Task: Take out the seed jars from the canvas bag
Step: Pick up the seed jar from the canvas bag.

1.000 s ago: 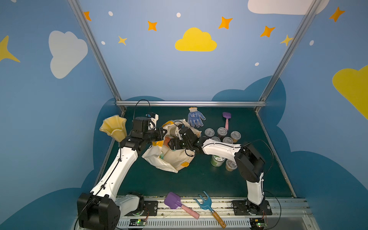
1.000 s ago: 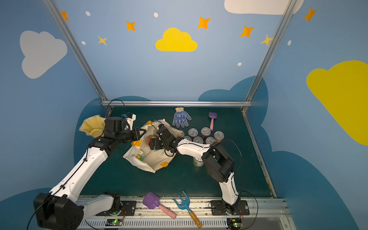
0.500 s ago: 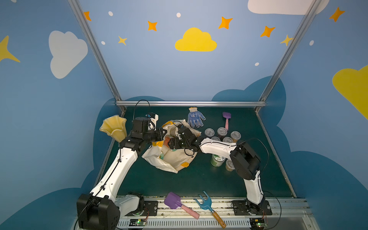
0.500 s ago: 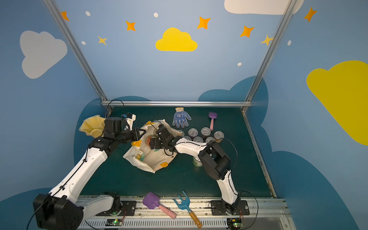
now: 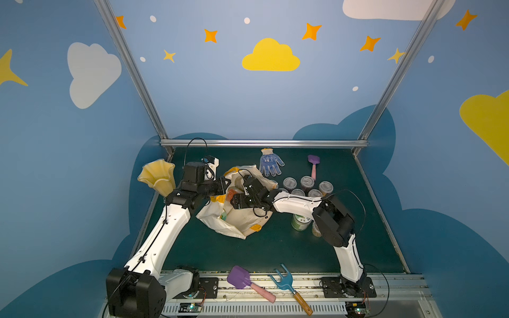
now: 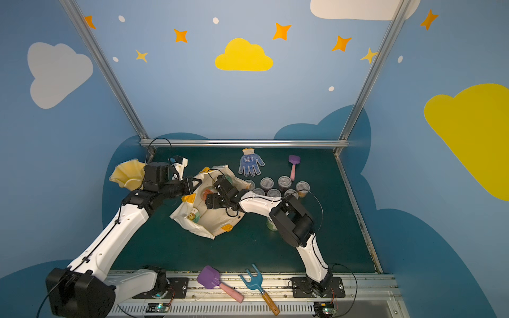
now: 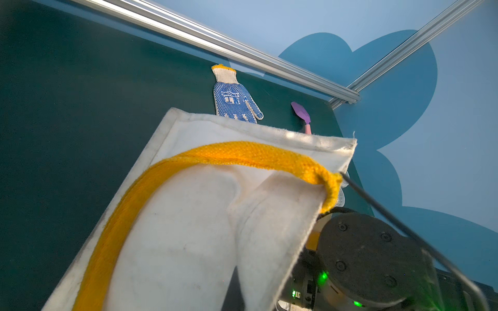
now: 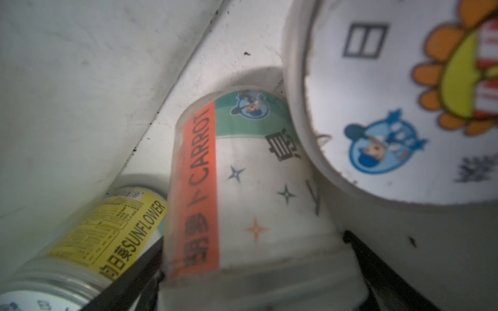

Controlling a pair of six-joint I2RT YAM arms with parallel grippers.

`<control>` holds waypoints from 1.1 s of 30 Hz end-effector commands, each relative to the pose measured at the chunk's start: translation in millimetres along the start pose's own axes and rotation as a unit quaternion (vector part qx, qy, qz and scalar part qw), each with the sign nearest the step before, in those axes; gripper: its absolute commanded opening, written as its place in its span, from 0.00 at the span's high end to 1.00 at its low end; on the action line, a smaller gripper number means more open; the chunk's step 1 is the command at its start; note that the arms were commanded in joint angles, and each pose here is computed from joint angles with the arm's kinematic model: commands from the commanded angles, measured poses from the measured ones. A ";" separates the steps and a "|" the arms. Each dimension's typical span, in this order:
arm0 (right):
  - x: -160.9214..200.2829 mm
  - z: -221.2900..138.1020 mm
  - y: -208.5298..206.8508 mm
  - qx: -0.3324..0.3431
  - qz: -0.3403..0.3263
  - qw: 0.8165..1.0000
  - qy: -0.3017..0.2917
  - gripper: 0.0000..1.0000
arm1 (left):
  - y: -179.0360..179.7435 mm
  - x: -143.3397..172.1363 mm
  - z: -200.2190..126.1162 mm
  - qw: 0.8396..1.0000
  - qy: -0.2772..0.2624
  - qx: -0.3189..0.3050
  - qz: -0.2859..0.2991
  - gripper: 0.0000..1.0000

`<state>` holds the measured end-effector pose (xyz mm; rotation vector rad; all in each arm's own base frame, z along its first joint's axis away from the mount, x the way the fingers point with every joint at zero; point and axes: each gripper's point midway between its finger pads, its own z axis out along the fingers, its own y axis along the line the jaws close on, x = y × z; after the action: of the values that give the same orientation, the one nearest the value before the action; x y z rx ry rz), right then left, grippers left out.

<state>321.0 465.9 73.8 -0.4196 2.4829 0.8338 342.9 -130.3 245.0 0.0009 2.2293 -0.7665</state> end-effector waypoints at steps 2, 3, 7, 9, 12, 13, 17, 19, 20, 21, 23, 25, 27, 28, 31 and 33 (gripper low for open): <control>2.6 4.7 1.0 0.001 -0.004 1.000 0.006 0.10 | -5.4 -1.2 -5.0 1.000 -0.006 0.009 0.008 0.95; 1.4 3.2 1.0 0.000 -0.006 1.000 0.004 0.10 | -5.4 -1.0 -5.5 1.000 -0.006 0.008 0.009 0.95; -4.0 -2.9 6.0 -0.009 -0.013 1.000 -0.004 0.14 | -5.1 -1.4 -5.2 1.000 -0.006 0.008 0.009 0.95; -5.6 -6.3 8.8 -0.013 -0.015 1.000 -0.006 0.18 | -4.7 -0.2 -5.2 1.000 -0.005 0.007 0.009 0.94; -9.9 -13.4 12.4 -0.021 -0.015 1.000 -0.013 0.24 | -3.5 0.5 -5.5 1.000 -0.005 0.004 0.009 0.95; -10.3 -16.0 13.7 -0.024 -0.016 0.999 -0.015 0.24 | -3.3 0.5 -5.4 1.000 -0.005 0.003 0.008 0.94; -16.9 -29.5 19.4 -0.038 -0.018 0.999 -0.027 0.25 | -3.1 1.2 -5.5 1.000 -0.004 0.003 0.009 0.94; -20.5 -37.8 21.0 -0.041 -0.022 0.998 -0.031 0.25 | -2.8 0.4 -5.7 1.000 -0.005 0.002 0.009 0.94; -22.9 -44.5 23.3 -0.043 -0.027 0.998 -0.035 0.25 | -3.0 0.3 -5.5 1.000 -0.006 0.002 0.010 0.94; -24.8 -50.4 25.9 -0.046 -0.031 0.998 -0.037 0.25 | -2.3 -0.2 -5.3 1.000 -0.006 0.000 0.010 0.95; -30.1 -63.5 29.0 -0.048 -0.040 0.997 -0.043 0.25 | -1.8 -0.5 -4.5 1.000 -0.006 0.000 0.009 0.95; -34.4 -75.4 31.9 -0.053 -0.045 0.997 -0.045 0.25 | -1.8 -0.5 -4.1 1.000 -0.005 0.000 0.009 0.94; -38.5 -86.4 35.8 -0.063 -0.045 0.996 -0.045 0.25 | -1.1 -1.0 -3.6 1.000 -0.006 -0.001 0.008 0.94; -40.5 -92.4 37.8 -0.070 -0.043 0.996 -0.045 0.25 | -1.3 -0.4 -3.2 1.000 -0.005 0.000 0.009 0.95; -45.4 -109.5 43.0 -0.085 -0.041 0.995 -0.044 0.25 | -0.5 -0.4 -3.1 1.000 -0.006 -0.002 0.008 0.94; -47.0 -120.2 44.7 -0.090 -0.042 0.994 -0.041 0.25 | 0.3 -0.1 -2.6 1.000 -0.006 -0.003 0.007 0.95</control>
<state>306.8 436.1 176.6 -0.5024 2.3424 0.9706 343.1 -129.0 244.9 -0.0026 2.2283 -0.7568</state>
